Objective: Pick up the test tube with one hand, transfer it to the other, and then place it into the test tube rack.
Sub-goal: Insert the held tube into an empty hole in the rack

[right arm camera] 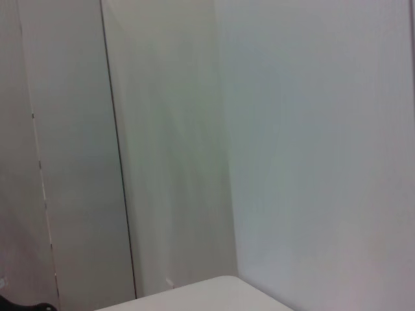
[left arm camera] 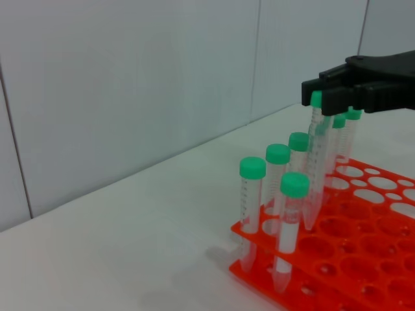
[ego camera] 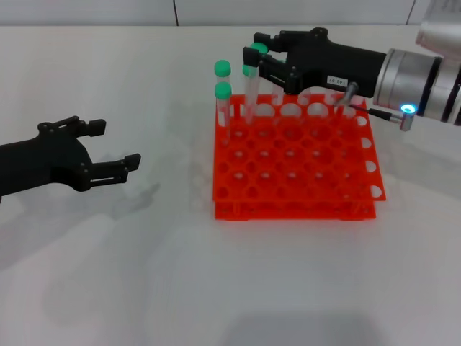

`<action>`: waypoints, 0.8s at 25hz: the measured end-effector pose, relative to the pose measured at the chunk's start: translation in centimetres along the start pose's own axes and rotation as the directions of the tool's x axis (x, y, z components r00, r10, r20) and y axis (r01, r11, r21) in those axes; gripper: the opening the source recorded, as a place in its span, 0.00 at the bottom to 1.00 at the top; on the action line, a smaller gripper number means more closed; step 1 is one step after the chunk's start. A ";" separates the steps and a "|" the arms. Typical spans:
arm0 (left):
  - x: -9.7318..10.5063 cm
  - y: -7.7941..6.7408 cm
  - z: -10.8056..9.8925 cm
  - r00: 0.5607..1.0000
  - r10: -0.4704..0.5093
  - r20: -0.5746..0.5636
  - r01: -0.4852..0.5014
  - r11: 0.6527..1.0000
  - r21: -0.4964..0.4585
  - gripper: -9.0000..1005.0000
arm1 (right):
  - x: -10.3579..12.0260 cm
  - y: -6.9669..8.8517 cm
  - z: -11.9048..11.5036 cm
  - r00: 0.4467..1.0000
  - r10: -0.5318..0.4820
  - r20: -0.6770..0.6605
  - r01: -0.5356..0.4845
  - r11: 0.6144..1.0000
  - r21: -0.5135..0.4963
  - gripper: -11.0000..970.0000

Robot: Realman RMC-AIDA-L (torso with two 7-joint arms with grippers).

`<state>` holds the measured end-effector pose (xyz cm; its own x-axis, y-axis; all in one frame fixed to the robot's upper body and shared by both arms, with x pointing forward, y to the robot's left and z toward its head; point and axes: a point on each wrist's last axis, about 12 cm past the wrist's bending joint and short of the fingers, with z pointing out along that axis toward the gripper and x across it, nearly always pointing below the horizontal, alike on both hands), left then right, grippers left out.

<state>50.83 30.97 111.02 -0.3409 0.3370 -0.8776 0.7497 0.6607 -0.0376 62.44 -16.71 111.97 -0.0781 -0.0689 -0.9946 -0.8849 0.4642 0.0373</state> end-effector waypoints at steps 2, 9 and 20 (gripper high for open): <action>0.0 0.0 0.0 1.000 0.000 0.000 0.000 1.000 -0.001 0.87 | 0.0 0.1 0.3 1.000 -0.005 -0.002 0.005 1.000 0.000 0.28; 0.1 0.0 0.0 1.000 0.003 -0.008 -0.003 1.000 -0.003 0.87 | 0.4 0.5 0.8 0.999 -0.021 -0.030 0.021 1.000 0.004 0.28; 0.1 0.0 0.0 1.000 0.012 -0.008 -0.012 1.000 -0.003 0.87 | 1.3 0.6 0.6 0.997 -0.023 -0.074 0.024 1.000 0.015 0.28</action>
<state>50.84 31.01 110.93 -0.3365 0.3504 -0.8740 0.7519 0.6588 -0.0254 62.11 -15.96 110.59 -0.0918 -0.1444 -0.9852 -0.8796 0.4755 0.0123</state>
